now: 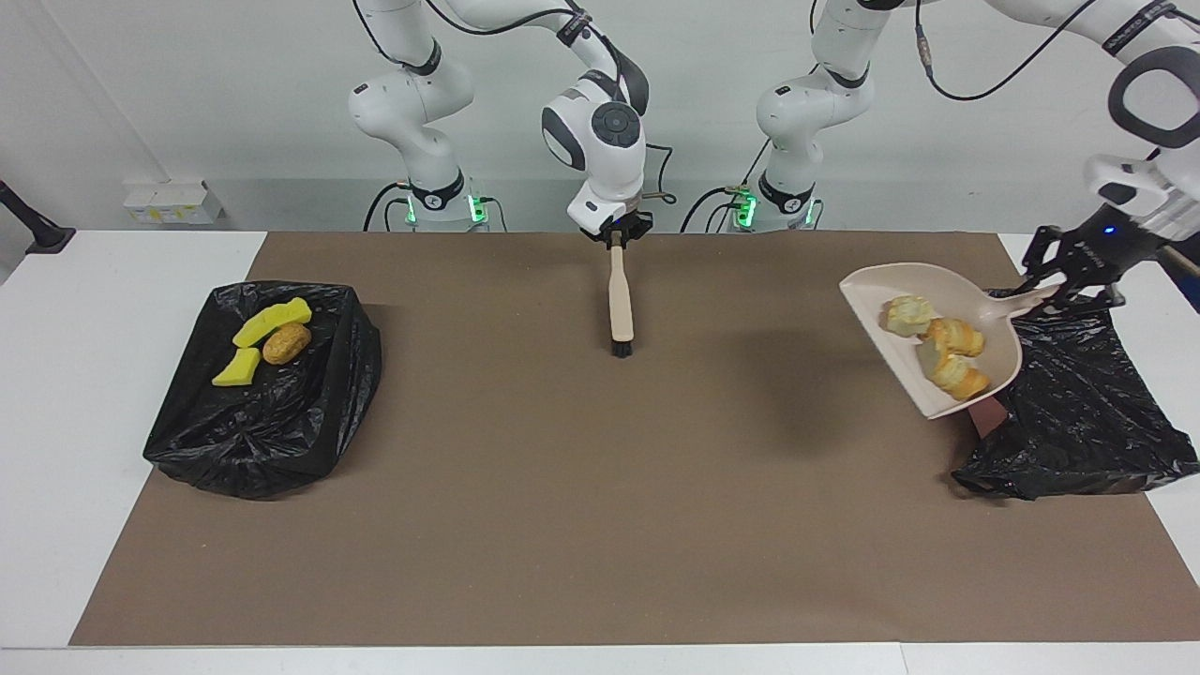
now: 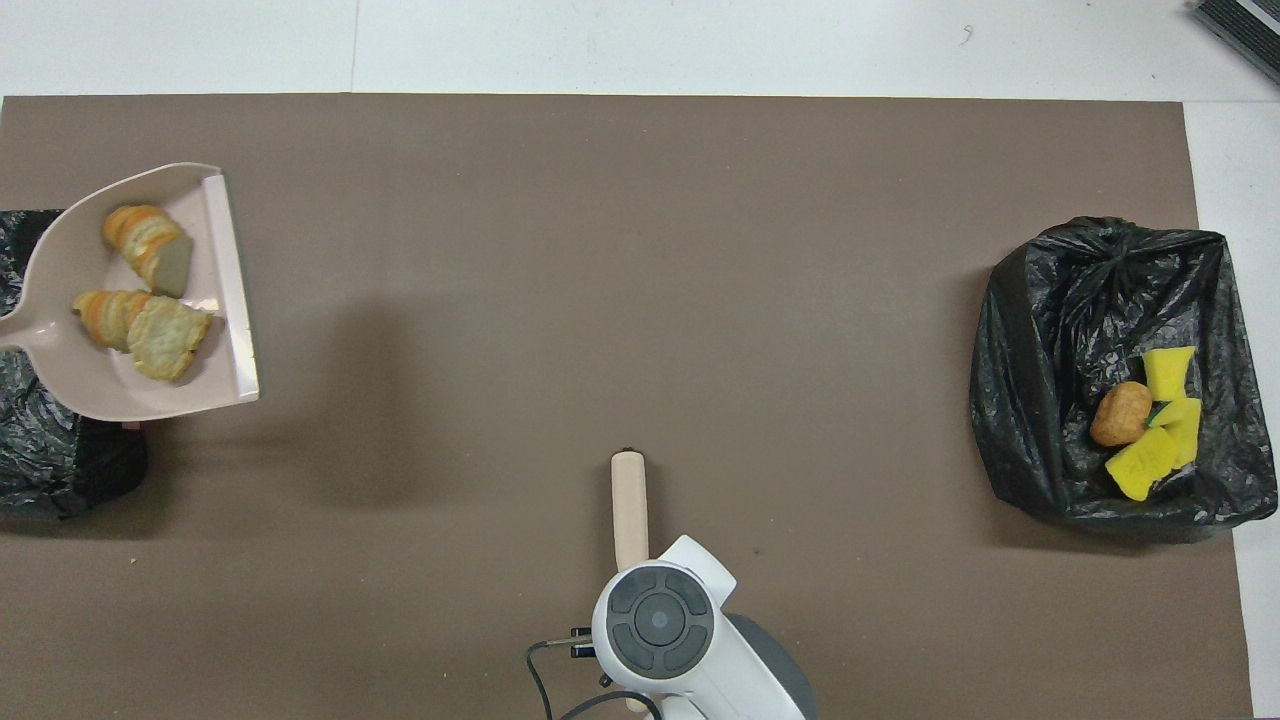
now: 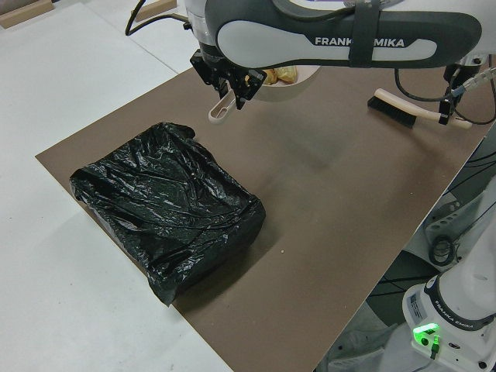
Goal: Sweep and dump trash in bin
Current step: 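Carry the loaded dustpan to the black bag with the left gripper, then tip the dustpan over the bag while the right gripper sets down the brush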
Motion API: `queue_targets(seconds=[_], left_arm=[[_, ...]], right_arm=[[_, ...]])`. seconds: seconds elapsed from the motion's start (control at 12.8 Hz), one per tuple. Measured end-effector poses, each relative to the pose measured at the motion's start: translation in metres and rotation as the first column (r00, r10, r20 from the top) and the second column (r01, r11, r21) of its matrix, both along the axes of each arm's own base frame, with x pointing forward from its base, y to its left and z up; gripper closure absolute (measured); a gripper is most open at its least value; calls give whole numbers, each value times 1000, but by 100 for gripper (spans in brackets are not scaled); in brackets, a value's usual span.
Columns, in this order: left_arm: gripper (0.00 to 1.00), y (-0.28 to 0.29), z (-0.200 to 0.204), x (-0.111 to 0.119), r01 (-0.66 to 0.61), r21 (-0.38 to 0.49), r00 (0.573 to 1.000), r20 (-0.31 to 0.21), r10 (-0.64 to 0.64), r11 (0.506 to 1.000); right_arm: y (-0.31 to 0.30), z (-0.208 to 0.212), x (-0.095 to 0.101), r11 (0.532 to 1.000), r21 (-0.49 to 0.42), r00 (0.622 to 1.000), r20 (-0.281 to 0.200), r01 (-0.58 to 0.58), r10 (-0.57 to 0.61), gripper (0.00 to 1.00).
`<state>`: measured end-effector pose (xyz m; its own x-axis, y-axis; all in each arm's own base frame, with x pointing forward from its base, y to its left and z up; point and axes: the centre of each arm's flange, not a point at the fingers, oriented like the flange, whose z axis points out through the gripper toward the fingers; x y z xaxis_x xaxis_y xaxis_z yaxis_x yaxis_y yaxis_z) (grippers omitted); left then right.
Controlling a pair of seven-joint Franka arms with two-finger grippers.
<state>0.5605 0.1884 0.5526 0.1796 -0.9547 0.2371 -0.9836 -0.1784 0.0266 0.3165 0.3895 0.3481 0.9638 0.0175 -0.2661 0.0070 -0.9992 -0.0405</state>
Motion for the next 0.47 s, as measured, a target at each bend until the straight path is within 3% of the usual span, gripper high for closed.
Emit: queue_targets(seconds=[0.16,0.31,0.47], left_arm=[[67,39,6,-14,15,27,1000,22,-16,1000],[67,74,15,-28,40,83,999,31,-43,996],[67,104,26,-41,95,166,994,30,-102,981]], right_arm=[[-1,0,1,1000,-5,1000,5,-3,3,61],[-3,5,9,1000,-3,1000,30,-3,3,37],[-9,21,30,1000,12,997,72,14,-15,14]])
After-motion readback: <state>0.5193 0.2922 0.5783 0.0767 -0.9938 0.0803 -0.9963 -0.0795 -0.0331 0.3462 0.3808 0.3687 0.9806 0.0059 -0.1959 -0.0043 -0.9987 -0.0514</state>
